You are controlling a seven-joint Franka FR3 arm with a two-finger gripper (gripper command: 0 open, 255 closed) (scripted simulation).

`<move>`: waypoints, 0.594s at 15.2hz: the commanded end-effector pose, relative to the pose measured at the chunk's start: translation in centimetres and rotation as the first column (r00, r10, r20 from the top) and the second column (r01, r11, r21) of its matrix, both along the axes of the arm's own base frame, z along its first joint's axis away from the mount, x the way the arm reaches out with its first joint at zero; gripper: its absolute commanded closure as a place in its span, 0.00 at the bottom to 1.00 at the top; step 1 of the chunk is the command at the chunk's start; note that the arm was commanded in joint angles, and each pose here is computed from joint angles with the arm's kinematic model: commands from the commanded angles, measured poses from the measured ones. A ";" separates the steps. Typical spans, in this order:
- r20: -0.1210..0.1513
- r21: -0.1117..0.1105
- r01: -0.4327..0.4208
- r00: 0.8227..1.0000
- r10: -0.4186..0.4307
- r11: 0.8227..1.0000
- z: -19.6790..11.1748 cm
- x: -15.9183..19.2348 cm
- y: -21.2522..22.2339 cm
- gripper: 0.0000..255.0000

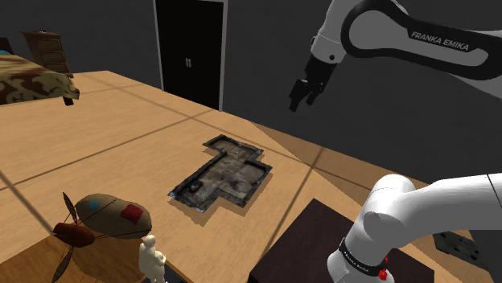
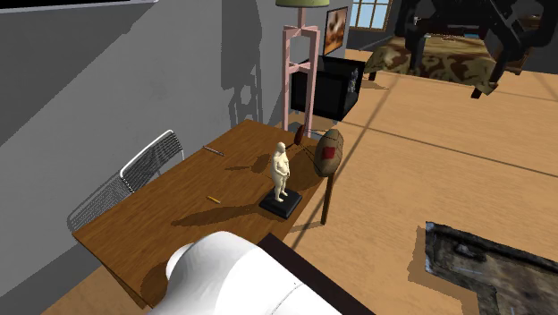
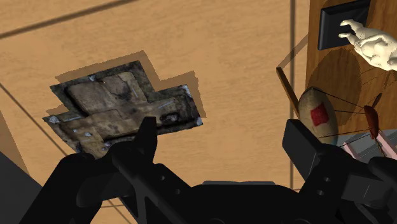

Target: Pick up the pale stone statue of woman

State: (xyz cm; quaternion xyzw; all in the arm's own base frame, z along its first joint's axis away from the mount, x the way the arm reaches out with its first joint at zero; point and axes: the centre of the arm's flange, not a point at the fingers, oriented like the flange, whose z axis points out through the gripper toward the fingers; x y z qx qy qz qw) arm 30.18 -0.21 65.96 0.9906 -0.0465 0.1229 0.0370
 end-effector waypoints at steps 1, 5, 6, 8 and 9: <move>0.000 0.000 0.000 1.000 0.000 1.000 0.0 0.0 0.0 0.00; 0.013 0.013 -0.032 0.999 0.031 0.999 -4.1 1.2 2.8 0.00; 0.017 0.016 -0.039 0.999 0.039 0.999 -5.1 1.5 3.5 0.00; 0.024 0.022 -0.055 0.998 0.055 0.998 -7.1 2.1 4.9 0.00; 0.027 0.025 -0.063 0.998 0.062 0.998 -8.1 2.4 5.7 0.00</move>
